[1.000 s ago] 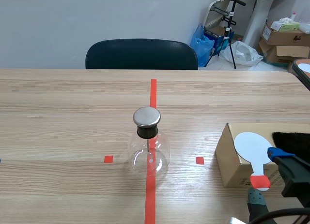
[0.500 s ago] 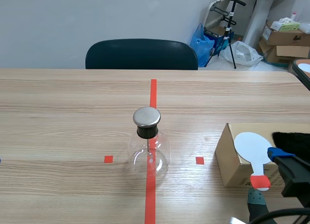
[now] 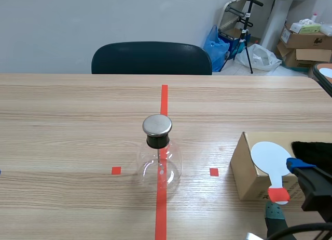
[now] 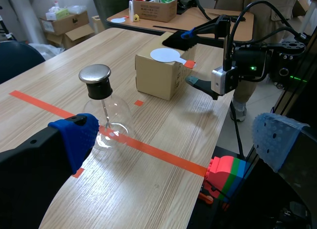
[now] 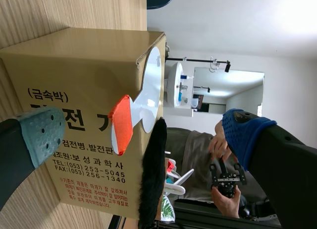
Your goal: Do the electroscope experiment
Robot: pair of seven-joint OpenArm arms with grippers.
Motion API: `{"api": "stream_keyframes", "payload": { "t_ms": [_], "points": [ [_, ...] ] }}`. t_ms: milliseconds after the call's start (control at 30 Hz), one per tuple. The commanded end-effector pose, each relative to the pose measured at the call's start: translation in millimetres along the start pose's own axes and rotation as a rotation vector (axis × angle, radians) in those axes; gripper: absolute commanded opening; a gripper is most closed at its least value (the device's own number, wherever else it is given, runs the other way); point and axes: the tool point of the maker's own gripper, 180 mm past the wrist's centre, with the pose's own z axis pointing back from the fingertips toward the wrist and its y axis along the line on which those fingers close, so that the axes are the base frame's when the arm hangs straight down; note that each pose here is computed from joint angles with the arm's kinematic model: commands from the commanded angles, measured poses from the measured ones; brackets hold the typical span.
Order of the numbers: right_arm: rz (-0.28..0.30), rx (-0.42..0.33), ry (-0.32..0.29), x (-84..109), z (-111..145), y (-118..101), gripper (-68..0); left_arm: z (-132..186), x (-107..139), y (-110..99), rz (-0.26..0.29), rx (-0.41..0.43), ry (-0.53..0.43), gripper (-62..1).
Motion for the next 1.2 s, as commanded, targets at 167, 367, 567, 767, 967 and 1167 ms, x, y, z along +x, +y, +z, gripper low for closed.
{"api": "stream_keyframes", "payload": {
  "t_ms": [167,367,567,767,967,1167],
  "points": [
    [0.02,-0.062,0.009,-2.4,0.0,-12.6,0.4,-0.6,6.4,2.0,0.002,0.011,-0.033,1.4],
    [0.019,-0.062,0.009,-2.4,-0.1,-12.6,0.4,-0.6,6.4,2.0,0.002,0.011,-0.033,1.4],
    [0.019,-0.062,0.009,-2.5,0.0,-12.6,0.4,-0.6,6.4,2.0,0.002,0.011,-0.033,1.4],
    [0.019,-0.062,0.009,-2.2,0.0,-12.5,0.4,-0.7,5.4,1.5,0.0,0.009,-0.027,1.4],
    [0.021,-0.062,0.019,-4.6,0.1,-12.6,0.4,-0.6,4.8,1.3,0.0,0.008,-0.025,1.4],
    [0.02,-0.062,0.022,-5.0,0.1,-12.6,0.4,-0.6,4.8,1.3,0.0,0.008,-0.024,1.4]
  ]
}}
